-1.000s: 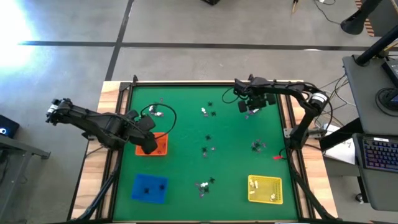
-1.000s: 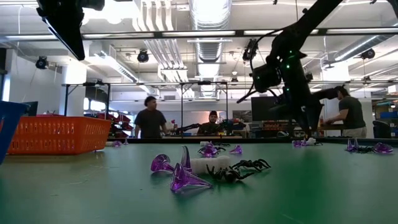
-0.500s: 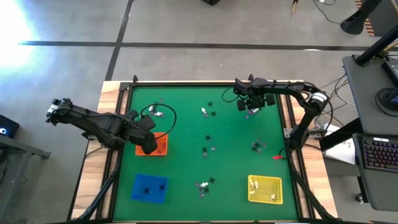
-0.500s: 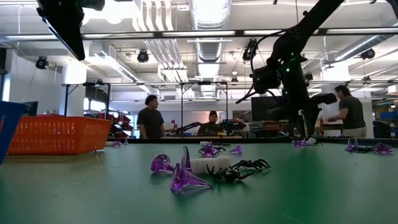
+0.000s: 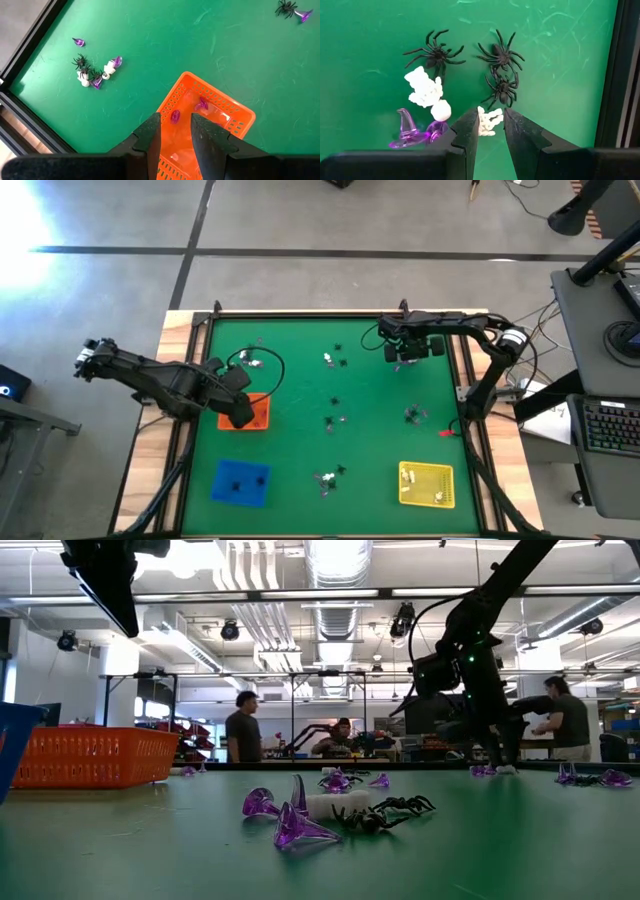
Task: Sort Halloween decoration
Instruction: Put the white skeleton toy into the yellow bin
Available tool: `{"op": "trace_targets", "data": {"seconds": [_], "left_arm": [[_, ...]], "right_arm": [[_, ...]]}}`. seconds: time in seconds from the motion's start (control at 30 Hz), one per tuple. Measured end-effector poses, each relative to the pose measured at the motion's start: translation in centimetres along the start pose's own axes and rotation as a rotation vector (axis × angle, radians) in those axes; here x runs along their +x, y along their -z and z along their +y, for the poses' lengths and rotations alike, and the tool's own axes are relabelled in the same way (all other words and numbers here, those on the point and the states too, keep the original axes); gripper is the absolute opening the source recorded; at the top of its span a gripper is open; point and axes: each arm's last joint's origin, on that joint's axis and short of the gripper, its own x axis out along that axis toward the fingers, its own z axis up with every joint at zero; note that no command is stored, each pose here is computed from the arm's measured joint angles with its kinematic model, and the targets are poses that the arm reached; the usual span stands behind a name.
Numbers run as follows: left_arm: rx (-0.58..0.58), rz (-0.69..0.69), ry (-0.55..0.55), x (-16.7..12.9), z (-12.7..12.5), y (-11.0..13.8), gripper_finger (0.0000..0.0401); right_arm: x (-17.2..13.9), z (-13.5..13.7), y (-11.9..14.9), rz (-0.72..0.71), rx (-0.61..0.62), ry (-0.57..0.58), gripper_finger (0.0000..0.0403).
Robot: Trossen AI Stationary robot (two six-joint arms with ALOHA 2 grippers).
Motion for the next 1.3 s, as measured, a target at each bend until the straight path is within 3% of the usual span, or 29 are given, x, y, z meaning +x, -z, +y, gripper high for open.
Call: {"op": "trace_targets", "data": {"seconds": [0.6,1.0,1.17,1.3], "left_arm": [[-0.008,-0.025,0.028,0.0,-0.3,-0.3,0.0089],[0.021,-0.029,0.031,0.0,-0.3,-0.3,0.0089],[0.021,-0.029,0.031,0.0,-0.3,-0.3,0.0089],[0.032,-0.029,0.031,0.0,-0.3,-0.3,0.0089]], "right_arm": [[-0.5,0.6,0.7,0.018,-0.106,-0.026,0.0089],[-1.7,0.9,2.0,0.060,-0.201,0.026,0.0089],[-1.8,1.1,2.2,0.053,-0.276,0.020,0.0089],[-1.8,1.1,2.2,0.052,-0.456,0.015,0.0089]]}}
